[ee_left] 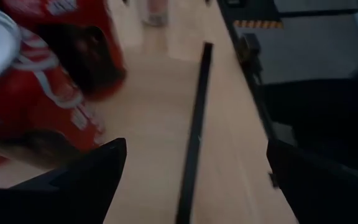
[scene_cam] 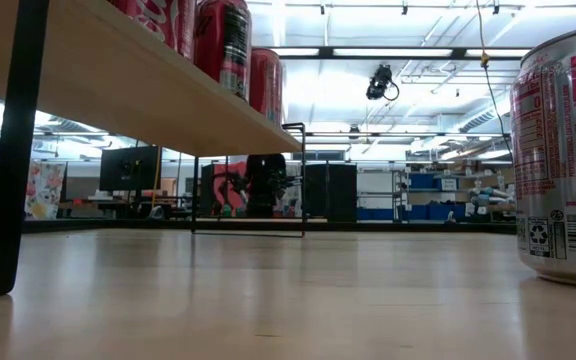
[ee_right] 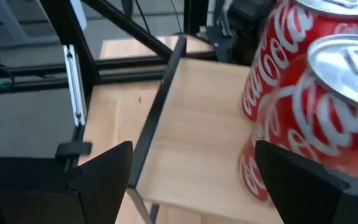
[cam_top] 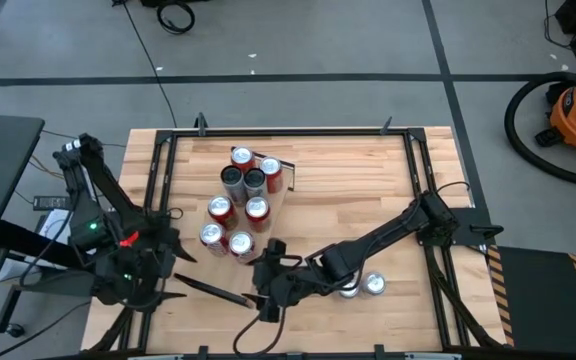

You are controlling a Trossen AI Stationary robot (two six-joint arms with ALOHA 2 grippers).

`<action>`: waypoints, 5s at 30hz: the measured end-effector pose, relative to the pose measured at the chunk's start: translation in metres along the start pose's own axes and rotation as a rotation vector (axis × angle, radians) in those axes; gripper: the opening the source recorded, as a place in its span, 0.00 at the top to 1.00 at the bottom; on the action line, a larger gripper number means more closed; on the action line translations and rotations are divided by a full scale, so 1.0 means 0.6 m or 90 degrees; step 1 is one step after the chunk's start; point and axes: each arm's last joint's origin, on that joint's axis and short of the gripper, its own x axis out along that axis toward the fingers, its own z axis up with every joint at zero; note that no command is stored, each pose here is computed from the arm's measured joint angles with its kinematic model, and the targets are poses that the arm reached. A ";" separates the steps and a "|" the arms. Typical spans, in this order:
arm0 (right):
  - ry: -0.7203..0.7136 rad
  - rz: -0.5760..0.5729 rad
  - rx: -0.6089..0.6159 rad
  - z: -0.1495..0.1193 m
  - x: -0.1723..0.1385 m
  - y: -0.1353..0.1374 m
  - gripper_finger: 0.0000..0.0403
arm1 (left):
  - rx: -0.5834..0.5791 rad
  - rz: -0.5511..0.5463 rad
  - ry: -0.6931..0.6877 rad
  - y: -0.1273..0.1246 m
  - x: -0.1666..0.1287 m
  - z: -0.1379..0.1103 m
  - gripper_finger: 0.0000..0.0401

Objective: Place canned beverage on shelf
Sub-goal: Put the red soda can on the shelf

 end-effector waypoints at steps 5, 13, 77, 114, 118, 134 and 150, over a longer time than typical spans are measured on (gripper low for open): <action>-0.034 0.011 -0.009 -0.022 0.019 0.003 0.14 | 0.022 0.047 -0.012 -0.009 0.016 -0.002 0.00; -0.048 -0.015 -0.006 -0.043 0.030 0.003 0.14 | 0.044 0.116 -0.001 -0.021 0.054 -0.005 0.00; -0.181 -0.192 -0.107 0.001 -0.040 -0.013 0.14 | 0.077 0.148 0.062 0.004 0.020 0.028 0.00; -0.060 -0.137 -0.109 0.119 0.003 -0.075 0.14 | 0.074 0.122 0.054 0.016 -0.055 0.086 0.00; -0.033 -0.131 -0.116 0.113 0.012 -0.086 0.14 | 0.072 0.123 0.054 0.016 -0.055 0.086 0.00; 0.030 -0.103 -0.160 0.098 0.010 -0.085 0.14 | 0.073 0.125 0.056 0.016 -0.055 0.085 0.00; 0.012 -0.134 -0.238 0.096 -0.028 -0.044 0.14 | 0.070 0.125 0.056 0.016 -0.055 0.085 0.00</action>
